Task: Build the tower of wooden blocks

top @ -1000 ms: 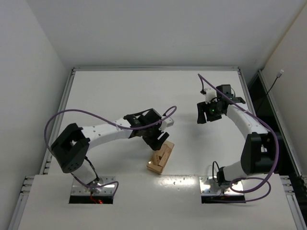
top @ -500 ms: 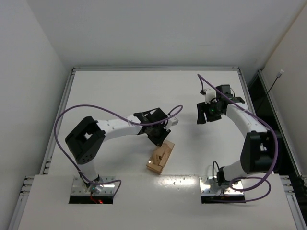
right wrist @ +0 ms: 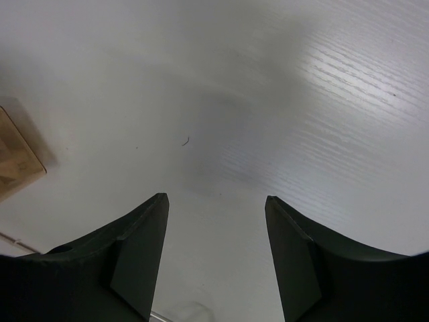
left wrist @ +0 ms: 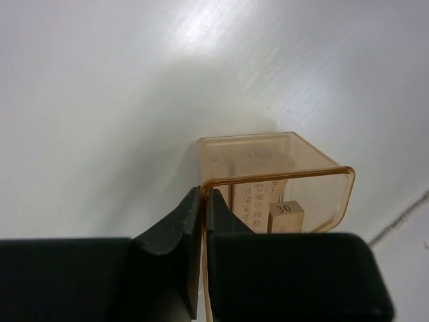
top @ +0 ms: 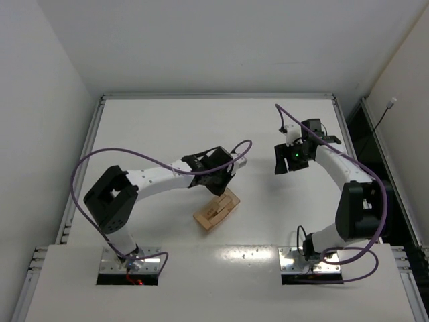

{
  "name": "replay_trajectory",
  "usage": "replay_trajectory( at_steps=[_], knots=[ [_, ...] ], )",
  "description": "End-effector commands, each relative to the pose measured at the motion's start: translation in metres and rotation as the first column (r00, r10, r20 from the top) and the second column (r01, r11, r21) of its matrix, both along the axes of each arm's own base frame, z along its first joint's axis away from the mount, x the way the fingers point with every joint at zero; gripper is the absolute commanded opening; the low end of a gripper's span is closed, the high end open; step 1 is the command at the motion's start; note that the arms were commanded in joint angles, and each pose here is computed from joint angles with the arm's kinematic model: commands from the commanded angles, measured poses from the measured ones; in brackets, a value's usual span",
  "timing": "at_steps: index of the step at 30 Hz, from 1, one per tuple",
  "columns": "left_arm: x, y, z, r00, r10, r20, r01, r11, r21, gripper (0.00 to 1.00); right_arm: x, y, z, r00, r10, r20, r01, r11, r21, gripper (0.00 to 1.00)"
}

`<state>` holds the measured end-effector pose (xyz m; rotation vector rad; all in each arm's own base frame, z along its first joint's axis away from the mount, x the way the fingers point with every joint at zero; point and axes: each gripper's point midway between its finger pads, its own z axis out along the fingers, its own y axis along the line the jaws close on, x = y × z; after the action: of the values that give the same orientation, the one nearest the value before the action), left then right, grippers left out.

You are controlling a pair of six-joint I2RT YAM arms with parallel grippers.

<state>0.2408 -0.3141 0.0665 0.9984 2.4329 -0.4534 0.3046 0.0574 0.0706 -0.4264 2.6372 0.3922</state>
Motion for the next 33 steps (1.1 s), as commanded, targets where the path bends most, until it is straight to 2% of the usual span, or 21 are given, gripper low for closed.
replay_trajectory(
  at_steps=[1, 2, 3, 5, 10, 13, 14, 16, 17, 18, 20, 21, 23, 28, 29, 30, 31, 32, 33],
  knots=[
    [0.043, 0.006, 0.051, 0.968, 0.127, 0.215, -0.113, 0.991, -0.078, 0.00, 0.005, 0.007, 0.006, 1.000, 0.007, 0.012, -0.008, 0.999, 0.035, 0.56],
    [0.056, 0.015, 0.054, 0.946, 0.162, 0.281, -0.155, 0.987, -0.049, 0.00, 0.005, 0.007, 0.006, 1.000, 0.007, 0.012, -0.008, 0.999, 0.035, 0.56],
    [0.056, 0.015, 0.054, 0.946, 0.162, 0.282, -0.155, 0.987, -0.048, 0.00, 0.005, 0.007, 0.006, 1.000, 0.007, 0.012, -0.008, 0.999, 0.035, 0.56],
    [0.076, 0.025, 0.070, 0.899, 0.215, 0.381, -0.222, 0.975, -0.026, 0.00, 0.005, 0.007, 0.006, 1.000, 0.007, 0.012, -0.008, 0.999, 0.035, 0.56],
    [0.109, 0.047, 0.087, 0.801, 0.238, 0.550, -0.328, 0.942, 0.069, 0.00, 0.007, 0.007, 0.004, 1.000, -0.001, 0.009, 0.000, 0.999, 0.039, 0.56],
    [0.123, 0.063, 0.103, 0.716, 0.223, 0.662, -0.398, 0.909, 0.124, 0.00, 0.009, 0.006, 0.007, 1.000, -0.013, 0.024, 0.012, 0.999, 0.034, 0.56],
    [0.128, 0.068, 0.107, 0.664, 0.225, 0.713, -0.448, 0.883, 0.138, 0.00, 0.010, 0.004, 0.009, 0.999, -0.017, 0.034, 0.017, 1.000, 0.024, 0.56],
    [0.131, 0.072, 0.109, 0.612, 0.208, 0.763, -0.498, 0.851, 0.168, 0.00, 0.010, 0.002, 0.009, 0.999, -0.022, 0.043, 0.021, 1.000, 0.015, 0.56],
    [0.134, 0.068, 0.117, 0.572, 0.199, 0.795, -0.515, 0.842, 0.159, 0.00, 0.011, 0.001, 0.011, 0.998, -0.034, 0.050, 0.033, 0.999, 0.011, 0.56],
    [0.134, 0.075, 0.125, 0.518, 0.205, 0.830, -0.573, 0.804, 0.159, 0.00, 0.011, 0.001, 0.011, 0.998, -0.034, 0.050, 0.033, 0.999, 0.011, 0.56],
    [0.129, 0.074, 0.118, 0.498, 0.112, 0.860, -0.580, 0.780, 0.235, 0.00, 0.012, -0.006, 0.013, 0.996, -0.053, 0.070, 0.054, 0.999, -0.009, 0.56],
    [0.128, 0.076, 0.123, 0.444, 0.133, 0.886, -0.623, 0.757, 0.198, 0.00, 0.012, -0.007, 0.013, 0.996, -0.066, 0.067, 0.067, 0.998, -0.012, 0.56],
    [0.128, 0.074, 0.120, 0.424, 0.086, 0.901, -0.644, 0.729, 0.234, 0.00, 0.012, -0.009, 0.016, 0.994, -0.071, 0.079, 0.073, 0.997, -0.022, 0.56],
    [0.121, 0.074, 0.123, 0.328, 0.074, 0.942, -0.718, 0.667, 0.198, 0.00, 0.017, -0.026, 0.024, 0.985, -0.128, 0.117, 0.134, 0.990, -0.048, 0.56],
    [0.117, 0.076, 0.117, 0.326, 0.045, 0.944, -0.717, 0.662, 0.216, 0.00, 0.015, -0.031, 0.024, 0.983, -0.143, 0.118, 0.150, 0.987, -0.057, 0.56],
    [0.113, 0.078, 0.120, 0.339, -0.039, 0.940, -0.714, 0.640, 0.284, 0.00, 0.017, -0.031, 0.024, 0.981, -0.151, 0.125, 0.158, 0.986, -0.052, 0.56],
    [0.113, 0.079, 0.117, 0.290, 0.009, 0.957, -0.727, 0.653, 0.215, 0.00, 0.018, -0.035, 0.027, 0.978, -0.163, 0.134, 0.171, 0.984, -0.050, 0.56],
    [0.109, 0.076, 0.117, 0.280, -0.008, 0.960, -0.722, 0.657, 0.216, 0.00, 0.018, -0.039, 0.027, 0.975, -0.176, 0.134, 0.184, 0.982, -0.050, 0.56],
    [0.108, 0.080, 0.119, 0.293, -0.086, 0.952, -0.723, 0.631, 0.280, 0.00, 0.018, -0.039, 0.031, 0.973, -0.176, 0.146, 0.185, 0.982, -0.049, 0.56]
  ],
)
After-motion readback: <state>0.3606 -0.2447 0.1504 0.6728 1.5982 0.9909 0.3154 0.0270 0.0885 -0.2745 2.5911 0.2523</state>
